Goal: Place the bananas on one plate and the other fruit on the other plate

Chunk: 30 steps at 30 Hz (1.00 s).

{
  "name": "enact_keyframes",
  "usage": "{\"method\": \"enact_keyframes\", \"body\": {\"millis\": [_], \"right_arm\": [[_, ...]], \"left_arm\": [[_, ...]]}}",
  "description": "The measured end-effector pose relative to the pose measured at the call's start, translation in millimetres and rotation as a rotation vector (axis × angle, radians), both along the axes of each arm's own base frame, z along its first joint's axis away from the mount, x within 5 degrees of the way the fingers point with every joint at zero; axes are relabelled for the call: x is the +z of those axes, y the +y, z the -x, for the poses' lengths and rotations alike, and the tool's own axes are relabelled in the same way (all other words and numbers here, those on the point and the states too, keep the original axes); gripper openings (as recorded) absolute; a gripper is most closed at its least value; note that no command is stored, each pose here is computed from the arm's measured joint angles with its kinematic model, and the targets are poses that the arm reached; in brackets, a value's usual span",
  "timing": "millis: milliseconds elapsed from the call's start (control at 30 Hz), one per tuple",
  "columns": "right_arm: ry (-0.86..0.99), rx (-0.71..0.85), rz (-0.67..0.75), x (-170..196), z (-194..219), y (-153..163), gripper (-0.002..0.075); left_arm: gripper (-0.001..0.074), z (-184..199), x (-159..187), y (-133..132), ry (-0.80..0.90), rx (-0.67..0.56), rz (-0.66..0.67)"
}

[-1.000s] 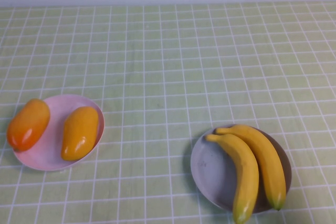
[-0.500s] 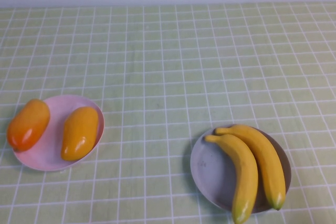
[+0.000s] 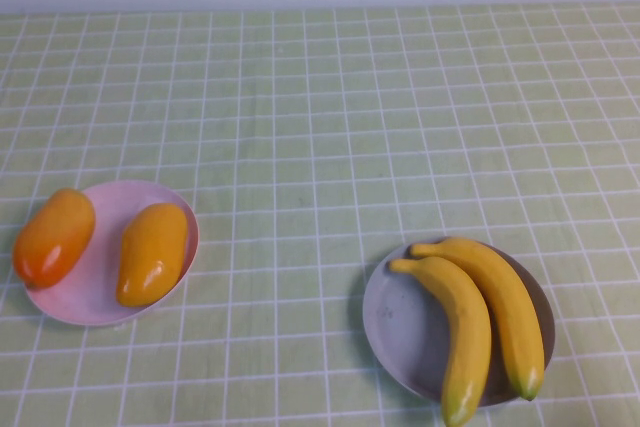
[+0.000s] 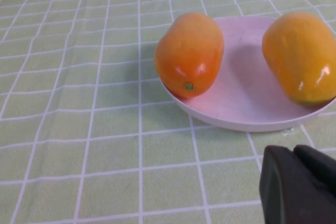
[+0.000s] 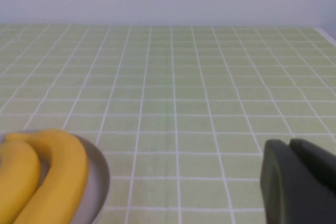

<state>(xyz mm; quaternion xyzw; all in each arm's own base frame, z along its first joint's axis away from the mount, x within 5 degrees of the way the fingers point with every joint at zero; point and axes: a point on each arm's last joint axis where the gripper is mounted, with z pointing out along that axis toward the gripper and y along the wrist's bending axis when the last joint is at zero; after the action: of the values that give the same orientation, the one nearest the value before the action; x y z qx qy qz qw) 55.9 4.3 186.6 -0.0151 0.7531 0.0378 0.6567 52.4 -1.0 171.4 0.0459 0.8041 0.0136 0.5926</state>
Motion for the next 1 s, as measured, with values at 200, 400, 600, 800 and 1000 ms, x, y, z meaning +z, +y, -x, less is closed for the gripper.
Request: {"method": "enact_keyframes", "body": {"millis": [200, 400, 600, 800, 1000], "right_arm": [[0.115, 0.07, 0.038, -10.6, 2.7, 5.6, -0.0015], [0.136, 0.078, 0.032, -12.7, 3.3, 6.4, -0.0015], [0.136, 0.082, 0.018, -12.6, 3.3, 7.0, -0.0015], [0.136, 0.083, 0.014, -12.5, 3.3, 7.1, -0.0015], [0.136, 0.083, 0.013, -12.5, 3.3, 7.1, -0.0015]], "left_arm": [[-0.0001, 0.0, 0.0, 0.0, 0.0, 0.0, 0.0], [-0.0001, 0.0, 0.0, 0.0, 0.0, 0.0, 0.0], [-0.0001, 0.0, 0.0, 0.0, 0.0, 0.0, 0.0], [-0.0001, 0.0, 0.0, 0.0, 0.0, 0.0, 0.0], [-0.0001, 0.0, 0.0, 0.0, 0.0, 0.0, 0.0]]}}
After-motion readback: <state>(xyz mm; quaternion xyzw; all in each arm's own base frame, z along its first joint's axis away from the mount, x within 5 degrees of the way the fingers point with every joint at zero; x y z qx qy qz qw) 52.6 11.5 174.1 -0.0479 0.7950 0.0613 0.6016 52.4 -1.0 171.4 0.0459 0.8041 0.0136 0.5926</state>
